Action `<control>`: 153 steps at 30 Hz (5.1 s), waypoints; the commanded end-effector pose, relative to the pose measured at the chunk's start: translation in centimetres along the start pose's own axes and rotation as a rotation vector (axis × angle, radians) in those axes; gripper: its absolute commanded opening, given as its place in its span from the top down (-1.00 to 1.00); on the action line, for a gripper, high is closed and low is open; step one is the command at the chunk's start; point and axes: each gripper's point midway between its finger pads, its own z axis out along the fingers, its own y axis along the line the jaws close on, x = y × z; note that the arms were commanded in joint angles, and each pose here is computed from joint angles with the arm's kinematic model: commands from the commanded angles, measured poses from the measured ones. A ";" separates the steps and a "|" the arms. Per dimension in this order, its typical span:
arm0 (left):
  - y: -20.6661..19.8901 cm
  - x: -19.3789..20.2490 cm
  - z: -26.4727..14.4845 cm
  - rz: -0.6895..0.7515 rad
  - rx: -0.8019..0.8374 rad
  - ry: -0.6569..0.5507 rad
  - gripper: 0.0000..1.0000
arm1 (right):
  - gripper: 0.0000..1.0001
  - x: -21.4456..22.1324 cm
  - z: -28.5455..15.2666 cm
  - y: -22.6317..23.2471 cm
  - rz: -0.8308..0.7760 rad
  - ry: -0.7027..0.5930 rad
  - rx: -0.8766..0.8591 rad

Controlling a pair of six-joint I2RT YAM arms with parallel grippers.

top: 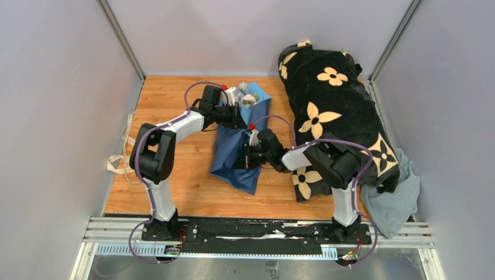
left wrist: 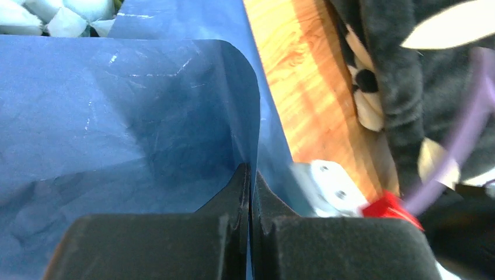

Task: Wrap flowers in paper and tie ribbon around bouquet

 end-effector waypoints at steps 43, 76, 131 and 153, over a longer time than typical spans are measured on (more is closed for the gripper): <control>2.6 0.0 5.8 -0.036 -0.259 -0.049 1.00 | 0.69 -6.0 -5.4 -5.4 0.160 -0.140 0.184; 4.0 2.2 8.0 0.015 -0.265 0.004 1.00 | -0.41 -10.4 -6.7 1.3 0.114 -0.176 -0.023; -5.4 26.7 -6.3 1.171 0.308 0.825 -0.25 | 1.00 -5.1 -6.6 -8.5 0.130 -0.069 0.280; -9.4 25.0 -4.9 1.250 0.237 0.882 0.49 | 1.00 -4.5 -6.4 -8.6 0.117 -0.031 0.292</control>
